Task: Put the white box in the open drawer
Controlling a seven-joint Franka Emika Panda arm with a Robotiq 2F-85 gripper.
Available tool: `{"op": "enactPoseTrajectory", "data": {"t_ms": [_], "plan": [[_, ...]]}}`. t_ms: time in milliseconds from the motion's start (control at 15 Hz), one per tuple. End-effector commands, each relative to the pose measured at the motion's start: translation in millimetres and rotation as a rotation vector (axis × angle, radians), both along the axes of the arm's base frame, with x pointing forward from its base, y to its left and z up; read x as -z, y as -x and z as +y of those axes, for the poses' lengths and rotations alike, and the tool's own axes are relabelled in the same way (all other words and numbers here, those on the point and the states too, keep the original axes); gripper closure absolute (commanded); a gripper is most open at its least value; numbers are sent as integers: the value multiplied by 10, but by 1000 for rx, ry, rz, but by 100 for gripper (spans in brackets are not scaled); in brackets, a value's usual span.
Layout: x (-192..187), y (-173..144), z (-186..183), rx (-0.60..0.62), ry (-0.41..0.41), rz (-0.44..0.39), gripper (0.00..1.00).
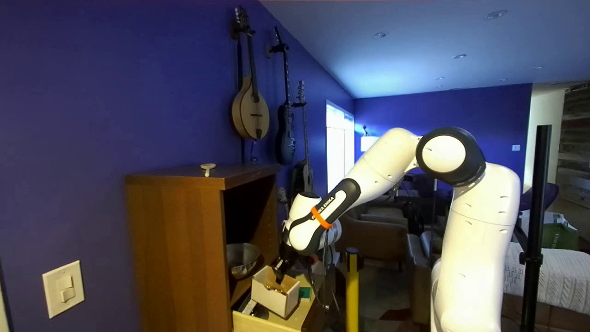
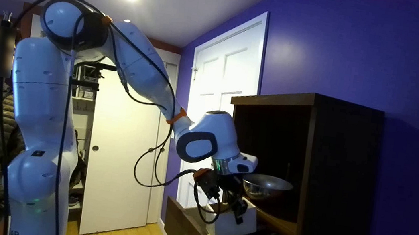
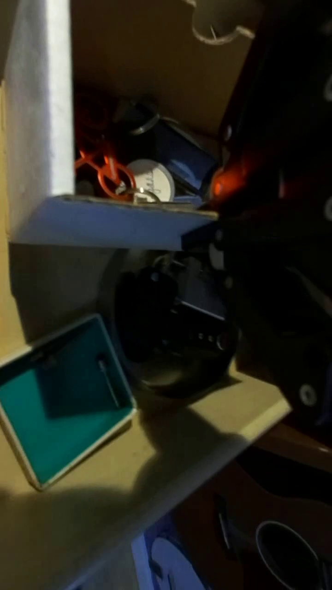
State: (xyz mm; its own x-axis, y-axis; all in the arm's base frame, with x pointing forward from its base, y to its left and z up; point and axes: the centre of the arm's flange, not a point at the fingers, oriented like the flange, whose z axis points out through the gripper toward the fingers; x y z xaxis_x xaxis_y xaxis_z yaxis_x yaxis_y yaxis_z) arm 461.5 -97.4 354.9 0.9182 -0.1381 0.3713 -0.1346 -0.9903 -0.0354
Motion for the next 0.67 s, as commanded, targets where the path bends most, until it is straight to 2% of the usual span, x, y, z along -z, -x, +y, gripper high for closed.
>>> {"op": "enactPoseTrajectory", "data": {"t_ms": [0,200,333,600], "plan": [[-420,-88,-31,-5,78,-73,99],[-367,-13,28,-135,170,13,99],[-298,20,139,-181,178,64,99],[-182,81,392,-219,163,232,99]]}}
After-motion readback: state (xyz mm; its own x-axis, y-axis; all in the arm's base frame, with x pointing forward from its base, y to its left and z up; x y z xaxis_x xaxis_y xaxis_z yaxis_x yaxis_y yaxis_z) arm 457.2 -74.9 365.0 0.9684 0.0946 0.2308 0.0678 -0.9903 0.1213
